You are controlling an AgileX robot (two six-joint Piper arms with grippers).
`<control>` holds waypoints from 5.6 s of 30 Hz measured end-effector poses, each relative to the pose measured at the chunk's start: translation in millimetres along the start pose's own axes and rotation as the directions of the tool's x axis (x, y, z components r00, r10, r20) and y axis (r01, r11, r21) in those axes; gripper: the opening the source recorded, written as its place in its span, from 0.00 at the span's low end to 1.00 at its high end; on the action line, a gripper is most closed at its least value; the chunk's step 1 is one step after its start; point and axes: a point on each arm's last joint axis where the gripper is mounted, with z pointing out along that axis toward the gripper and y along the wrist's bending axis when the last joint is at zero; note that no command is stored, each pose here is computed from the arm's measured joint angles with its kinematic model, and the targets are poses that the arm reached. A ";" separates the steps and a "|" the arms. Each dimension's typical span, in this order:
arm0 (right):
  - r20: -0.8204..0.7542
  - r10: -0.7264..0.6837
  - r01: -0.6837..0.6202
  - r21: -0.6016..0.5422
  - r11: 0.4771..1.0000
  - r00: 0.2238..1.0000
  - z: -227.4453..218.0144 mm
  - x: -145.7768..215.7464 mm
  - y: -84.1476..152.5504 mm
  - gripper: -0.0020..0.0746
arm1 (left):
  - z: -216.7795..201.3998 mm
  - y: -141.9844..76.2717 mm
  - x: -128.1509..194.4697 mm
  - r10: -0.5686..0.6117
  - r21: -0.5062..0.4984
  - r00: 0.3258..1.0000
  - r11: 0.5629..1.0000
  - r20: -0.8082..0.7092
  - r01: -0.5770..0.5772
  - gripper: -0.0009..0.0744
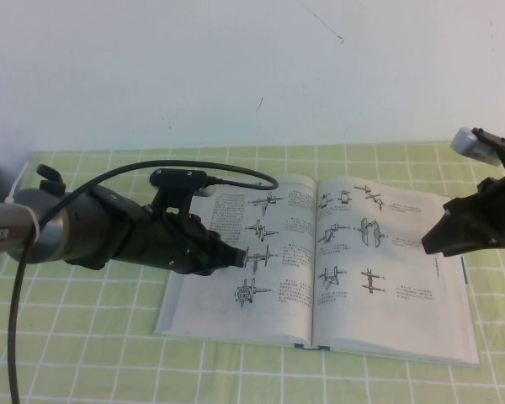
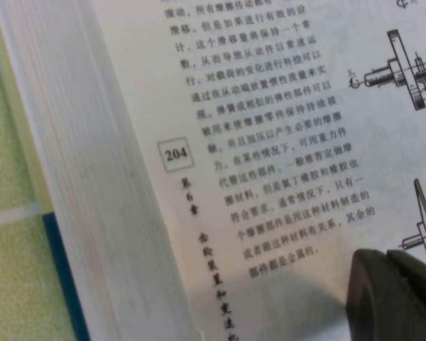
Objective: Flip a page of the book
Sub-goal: Open the closed book
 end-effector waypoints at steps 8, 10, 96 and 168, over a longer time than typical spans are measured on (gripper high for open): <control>-0.092 0.031 -0.026 0.059 0.998 0.995 3.3 5.4 -8.8 0.40 | 0.0 0.0 0.0 0.000 0.000 1.000 1.000 0.000 0.000 0.01; -0.108 0.049 -0.043 0.058 0.997 0.993 9.1 7.0 -13.2 0.40 | 0.0 0.0 0.0 0.000 0.000 1.000 1.000 0.000 0.000 0.01; -0.221 0.047 -0.066 -0.080 0.995 0.974 50.7 -10.3 4.0 0.41 | 0.0 -0.2 -0.4 -0.008 0.003 1.000 1.000 0.005 0.008 0.01; -0.194 0.058 -0.069 -0.049 0.996 0.979 46.9 -13.3 -0.4 0.41 | 1.5 -9.1 5.2 0.059 0.100 0.997 0.994 -0.043 -0.054 0.01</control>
